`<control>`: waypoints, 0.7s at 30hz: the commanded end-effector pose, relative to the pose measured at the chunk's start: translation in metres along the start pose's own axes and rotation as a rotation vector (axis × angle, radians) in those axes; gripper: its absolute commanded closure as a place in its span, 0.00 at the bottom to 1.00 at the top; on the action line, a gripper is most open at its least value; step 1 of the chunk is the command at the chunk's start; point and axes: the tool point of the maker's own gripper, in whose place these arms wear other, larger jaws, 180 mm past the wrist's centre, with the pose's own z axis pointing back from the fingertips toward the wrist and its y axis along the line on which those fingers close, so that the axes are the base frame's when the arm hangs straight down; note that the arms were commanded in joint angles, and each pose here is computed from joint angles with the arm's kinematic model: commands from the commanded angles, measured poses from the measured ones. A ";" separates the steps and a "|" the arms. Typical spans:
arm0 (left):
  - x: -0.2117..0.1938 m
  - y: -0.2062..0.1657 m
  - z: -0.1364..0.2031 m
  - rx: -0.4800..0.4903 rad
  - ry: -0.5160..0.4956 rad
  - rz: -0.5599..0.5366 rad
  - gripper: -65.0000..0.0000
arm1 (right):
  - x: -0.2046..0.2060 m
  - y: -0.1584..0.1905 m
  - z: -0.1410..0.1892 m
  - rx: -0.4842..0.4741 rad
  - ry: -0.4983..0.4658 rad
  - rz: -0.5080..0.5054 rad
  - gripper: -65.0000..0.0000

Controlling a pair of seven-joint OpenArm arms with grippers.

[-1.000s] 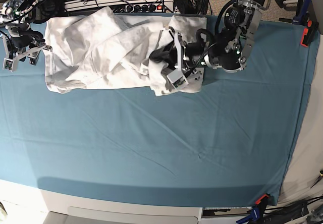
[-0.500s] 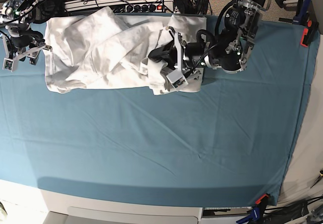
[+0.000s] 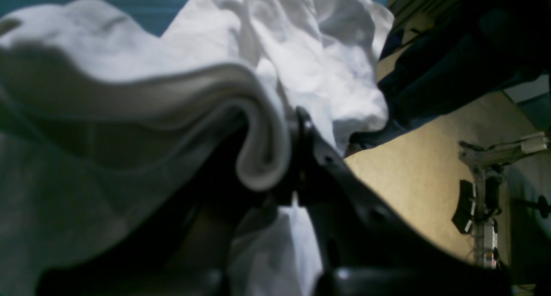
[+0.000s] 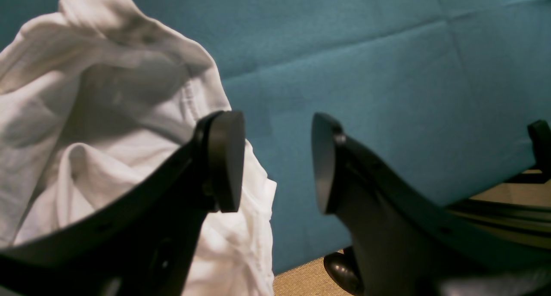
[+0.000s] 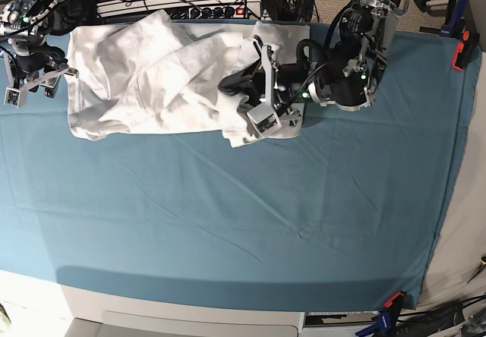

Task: Fold the T-shirt properly
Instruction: 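Fold the strip end with the left gripper toward the right gripper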

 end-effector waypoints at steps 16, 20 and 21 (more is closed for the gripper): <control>0.019 0.003 -0.004 0.033 -0.109 -0.021 0.95 | 0.016 -0.003 0.003 -0.001 -0.059 0.009 0.60; 0.020 0.002 -0.004 0.025 -0.115 -0.017 0.91 | 0.016 -0.003 0.003 -0.001 -0.059 0.009 0.60; 0.021 0.000 -0.004 0.020 -0.119 -0.015 0.91 | 0.016 -0.003 0.003 -0.001 -0.059 0.009 0.60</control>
